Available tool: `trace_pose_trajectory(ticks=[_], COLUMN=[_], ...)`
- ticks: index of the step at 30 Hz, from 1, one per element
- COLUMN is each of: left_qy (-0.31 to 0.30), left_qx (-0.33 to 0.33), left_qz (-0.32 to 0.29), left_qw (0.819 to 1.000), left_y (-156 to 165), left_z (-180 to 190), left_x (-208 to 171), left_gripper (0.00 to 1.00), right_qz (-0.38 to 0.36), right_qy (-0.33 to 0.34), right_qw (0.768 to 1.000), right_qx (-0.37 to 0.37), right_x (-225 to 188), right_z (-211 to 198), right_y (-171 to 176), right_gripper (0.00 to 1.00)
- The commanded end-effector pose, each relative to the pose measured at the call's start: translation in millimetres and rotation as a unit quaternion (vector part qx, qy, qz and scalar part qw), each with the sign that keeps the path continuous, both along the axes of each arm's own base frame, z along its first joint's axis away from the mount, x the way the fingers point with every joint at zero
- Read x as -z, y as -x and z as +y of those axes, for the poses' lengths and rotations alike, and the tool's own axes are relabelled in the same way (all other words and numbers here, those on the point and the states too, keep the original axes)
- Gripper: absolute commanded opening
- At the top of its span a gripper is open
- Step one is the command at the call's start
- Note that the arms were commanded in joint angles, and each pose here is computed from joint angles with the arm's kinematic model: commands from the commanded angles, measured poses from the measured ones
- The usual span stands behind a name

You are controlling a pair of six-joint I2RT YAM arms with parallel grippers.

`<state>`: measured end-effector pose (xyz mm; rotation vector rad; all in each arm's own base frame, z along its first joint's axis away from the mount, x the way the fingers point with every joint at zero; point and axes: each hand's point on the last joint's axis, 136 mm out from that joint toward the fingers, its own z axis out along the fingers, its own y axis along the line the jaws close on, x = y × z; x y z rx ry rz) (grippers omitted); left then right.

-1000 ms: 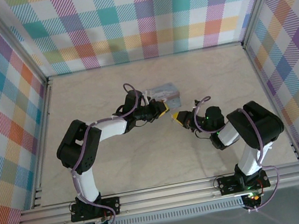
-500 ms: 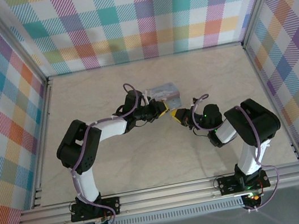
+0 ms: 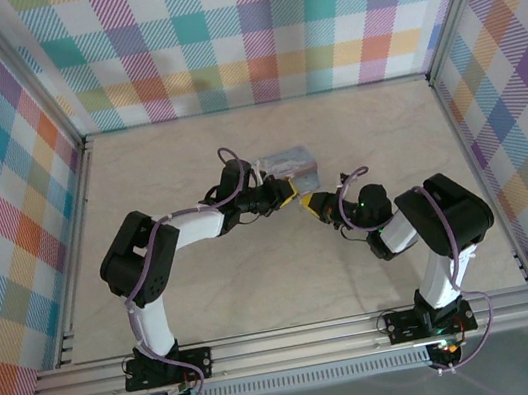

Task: Unlock the padlock with the key

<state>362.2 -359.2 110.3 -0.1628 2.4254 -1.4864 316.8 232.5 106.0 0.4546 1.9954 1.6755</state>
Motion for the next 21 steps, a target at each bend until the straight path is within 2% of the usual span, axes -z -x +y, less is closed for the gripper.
trace_pose_trajectory(ticks=[1,21], left_qy=[0.027,0.03], left_qx=[0.012,0.014], left_qz=[-0.02,-0.015], left_qw=[0.999,0.999], left_y=[0.8,3.5], left_z=[-8.5,-8.3], left_x=[-16.8,-13.6], left_gripper=[0.09,0.09], right_qz=[-0.013,-0.021], right_qy=[-0.008,-0.011], right_qw=[1.0,1.0], right_qx=[-0.005,-0.003], right_x=[-7.7,-10.6], right_z=[0.2,6.7], right_y=[9.7,-3.7], right_gripper=[0.0,0.0])
